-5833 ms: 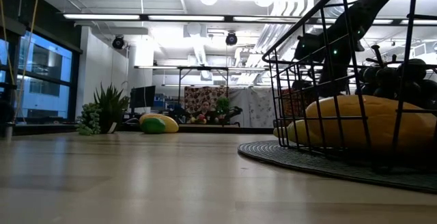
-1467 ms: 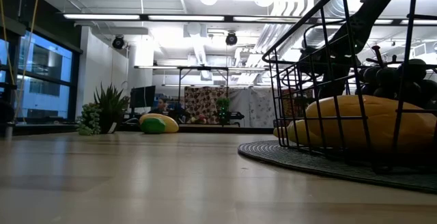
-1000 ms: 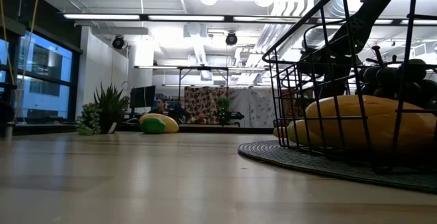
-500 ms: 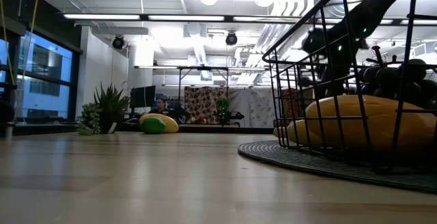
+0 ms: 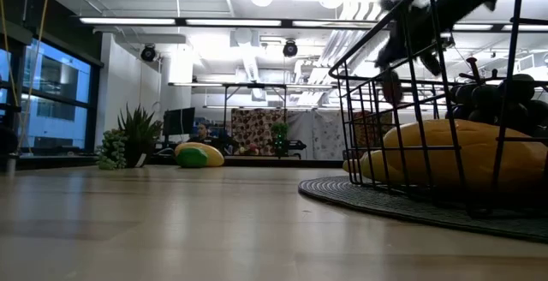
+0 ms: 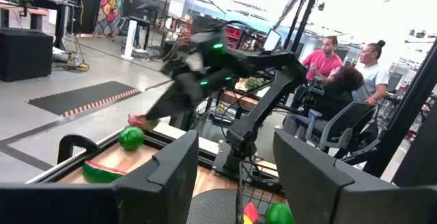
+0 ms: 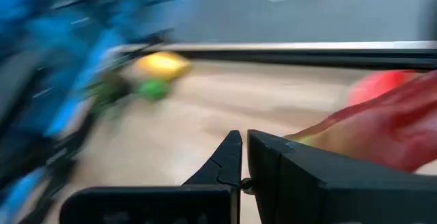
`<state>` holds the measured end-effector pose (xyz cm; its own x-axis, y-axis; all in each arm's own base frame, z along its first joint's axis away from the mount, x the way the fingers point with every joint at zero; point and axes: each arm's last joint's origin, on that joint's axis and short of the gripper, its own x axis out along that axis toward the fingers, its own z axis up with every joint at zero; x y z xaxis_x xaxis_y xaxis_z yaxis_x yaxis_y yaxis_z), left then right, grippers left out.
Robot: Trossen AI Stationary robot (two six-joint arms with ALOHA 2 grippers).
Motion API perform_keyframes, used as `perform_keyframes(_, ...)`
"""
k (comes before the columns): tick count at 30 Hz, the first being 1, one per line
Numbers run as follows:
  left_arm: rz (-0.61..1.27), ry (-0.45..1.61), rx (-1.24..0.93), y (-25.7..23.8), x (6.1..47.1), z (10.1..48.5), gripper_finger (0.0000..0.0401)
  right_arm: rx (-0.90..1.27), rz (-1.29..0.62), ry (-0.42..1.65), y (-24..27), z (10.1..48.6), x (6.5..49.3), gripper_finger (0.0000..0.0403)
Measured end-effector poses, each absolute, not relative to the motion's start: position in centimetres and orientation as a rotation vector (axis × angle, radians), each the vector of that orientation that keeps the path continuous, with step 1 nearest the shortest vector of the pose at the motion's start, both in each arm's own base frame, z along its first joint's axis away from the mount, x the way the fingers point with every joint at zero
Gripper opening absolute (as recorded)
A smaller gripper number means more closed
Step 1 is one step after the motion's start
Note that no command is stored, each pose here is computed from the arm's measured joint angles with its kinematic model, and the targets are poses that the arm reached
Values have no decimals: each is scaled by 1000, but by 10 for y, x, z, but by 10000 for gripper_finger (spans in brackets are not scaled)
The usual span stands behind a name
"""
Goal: Build produce basket
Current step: Put the red chili pepper into the black basket
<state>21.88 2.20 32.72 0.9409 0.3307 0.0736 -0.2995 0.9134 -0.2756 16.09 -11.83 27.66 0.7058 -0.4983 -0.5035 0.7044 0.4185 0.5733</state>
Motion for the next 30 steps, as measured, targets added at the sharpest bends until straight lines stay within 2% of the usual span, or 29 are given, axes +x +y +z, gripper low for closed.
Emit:
perform_keyframes(7, 313, -119, -264, 22, 219, 327, 179, 738, -339, 140, -57, 310, 179, 0)
perform_keyframes(15, 207, -105, -261, 18, 220, 327, 179, 460, -2, -3, 1, 326, 213, 0)
perform_keyframes(21, 214, -105, -240, 19, 220, 327, 179, 250, 119, 38, 30, 315, 228, 0)
perform_keyframes(30, 251, -106, -218, 19, 219, 327, 179, 249, 102, -1, 33, 317, 231, 0)
